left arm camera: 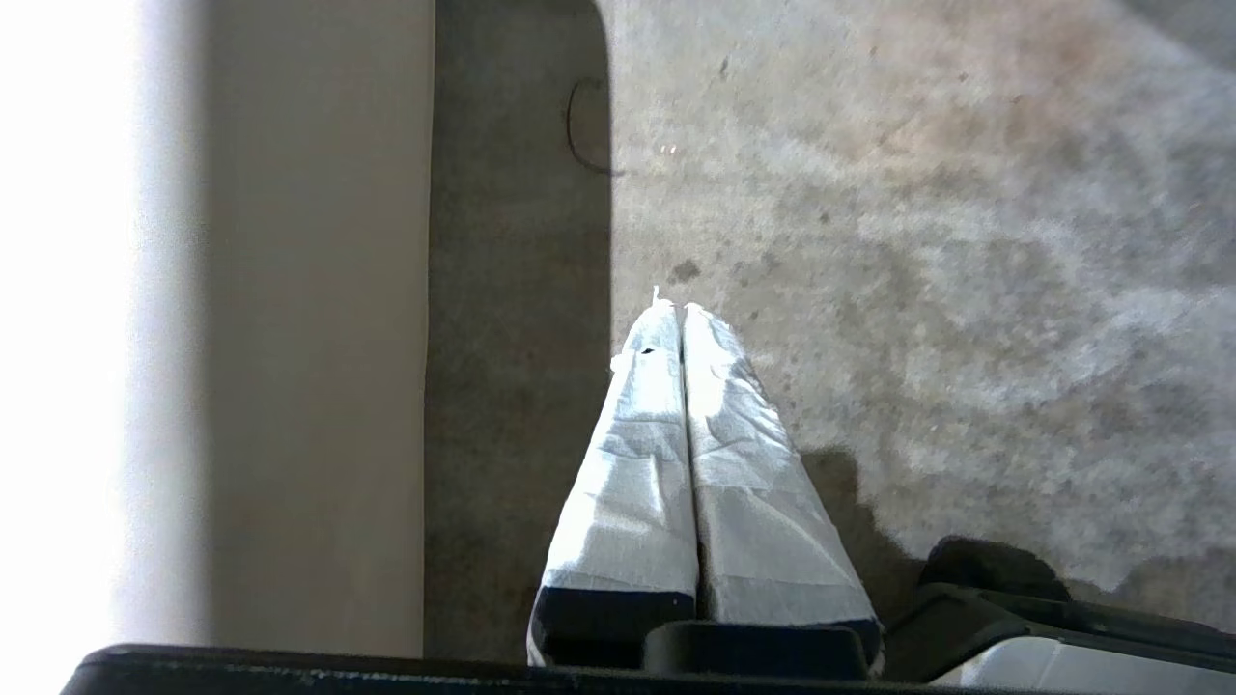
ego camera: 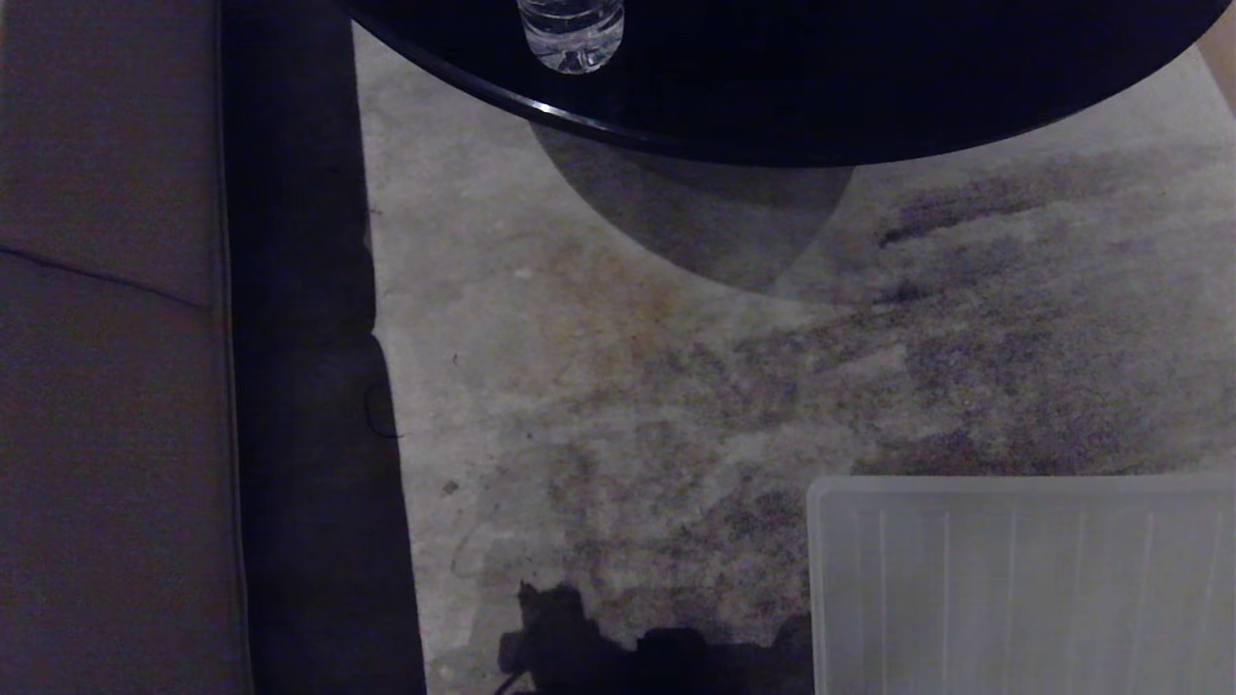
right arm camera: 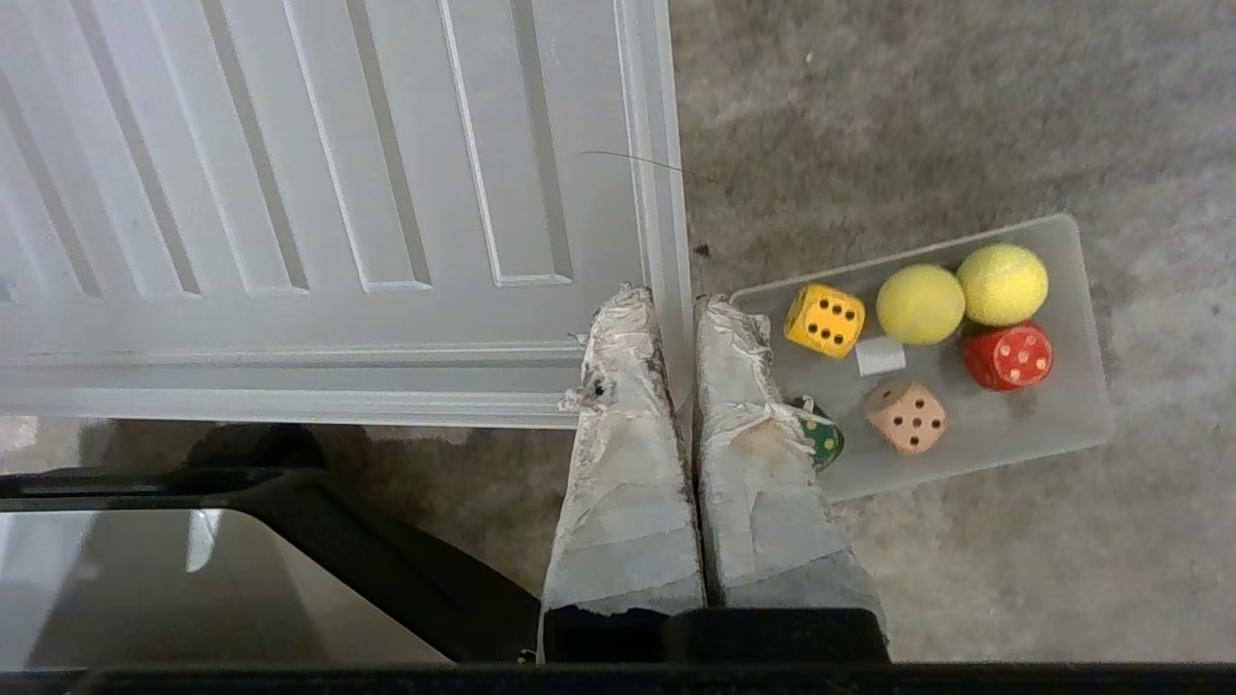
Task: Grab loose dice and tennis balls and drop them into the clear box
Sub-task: Close the lid
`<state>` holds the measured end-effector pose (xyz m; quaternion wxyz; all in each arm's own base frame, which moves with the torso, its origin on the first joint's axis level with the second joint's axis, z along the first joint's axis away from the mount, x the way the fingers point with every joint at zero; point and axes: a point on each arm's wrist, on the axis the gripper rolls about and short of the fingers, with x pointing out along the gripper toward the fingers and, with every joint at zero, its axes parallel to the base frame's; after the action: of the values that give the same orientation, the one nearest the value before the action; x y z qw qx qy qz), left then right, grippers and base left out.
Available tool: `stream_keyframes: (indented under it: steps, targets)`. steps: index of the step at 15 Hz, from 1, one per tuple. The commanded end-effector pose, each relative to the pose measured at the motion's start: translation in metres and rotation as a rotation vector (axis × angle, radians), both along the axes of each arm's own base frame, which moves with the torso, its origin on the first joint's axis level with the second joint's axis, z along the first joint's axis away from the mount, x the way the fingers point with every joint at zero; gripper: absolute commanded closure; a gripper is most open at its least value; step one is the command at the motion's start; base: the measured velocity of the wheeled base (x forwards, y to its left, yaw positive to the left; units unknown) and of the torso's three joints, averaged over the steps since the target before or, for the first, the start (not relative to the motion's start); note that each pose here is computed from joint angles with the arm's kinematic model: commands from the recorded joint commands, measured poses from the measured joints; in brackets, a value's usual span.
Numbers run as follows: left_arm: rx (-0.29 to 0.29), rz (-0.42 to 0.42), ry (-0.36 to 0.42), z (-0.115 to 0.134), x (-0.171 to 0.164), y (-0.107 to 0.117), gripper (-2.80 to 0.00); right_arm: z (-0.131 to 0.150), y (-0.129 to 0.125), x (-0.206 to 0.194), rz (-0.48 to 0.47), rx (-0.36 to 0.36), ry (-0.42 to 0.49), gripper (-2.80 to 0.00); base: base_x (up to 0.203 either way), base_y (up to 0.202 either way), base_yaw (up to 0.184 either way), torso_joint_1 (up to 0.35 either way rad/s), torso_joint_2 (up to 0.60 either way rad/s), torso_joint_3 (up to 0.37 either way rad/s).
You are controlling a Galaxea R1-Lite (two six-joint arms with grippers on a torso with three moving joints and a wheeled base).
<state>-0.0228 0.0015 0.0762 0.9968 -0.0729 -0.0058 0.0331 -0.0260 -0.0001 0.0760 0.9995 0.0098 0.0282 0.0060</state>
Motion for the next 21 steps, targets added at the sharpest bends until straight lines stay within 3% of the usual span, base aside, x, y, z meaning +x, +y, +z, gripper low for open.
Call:
stream_keyframes:
  steps: [1,10,21]
  targets:
    - [-0.002,0.001,-0.001,0.0,0.0,0.0,0.0,-0.0001,0.0,0.0001,0.001,0.0,0.002,0.0,0.0,0.0,0.0,0.006,0.0,0.189]
    - [-0.002,0.001,-0.001,0.0,0.0,0.0,0.0,-0.0001,0.0,0.0001,0.001,-0.001,0.002,0.0,0.0,0.0,0.0,0.003,0.0,0.194]
    - [0.0,0.001,-0.001,0.0,0.0,0.0,0.0,-0.0001,0.0,0.0001,0.003,0.0,0.002,0.0,0.0,0.0,0.0,0.0,0.0,0.016]
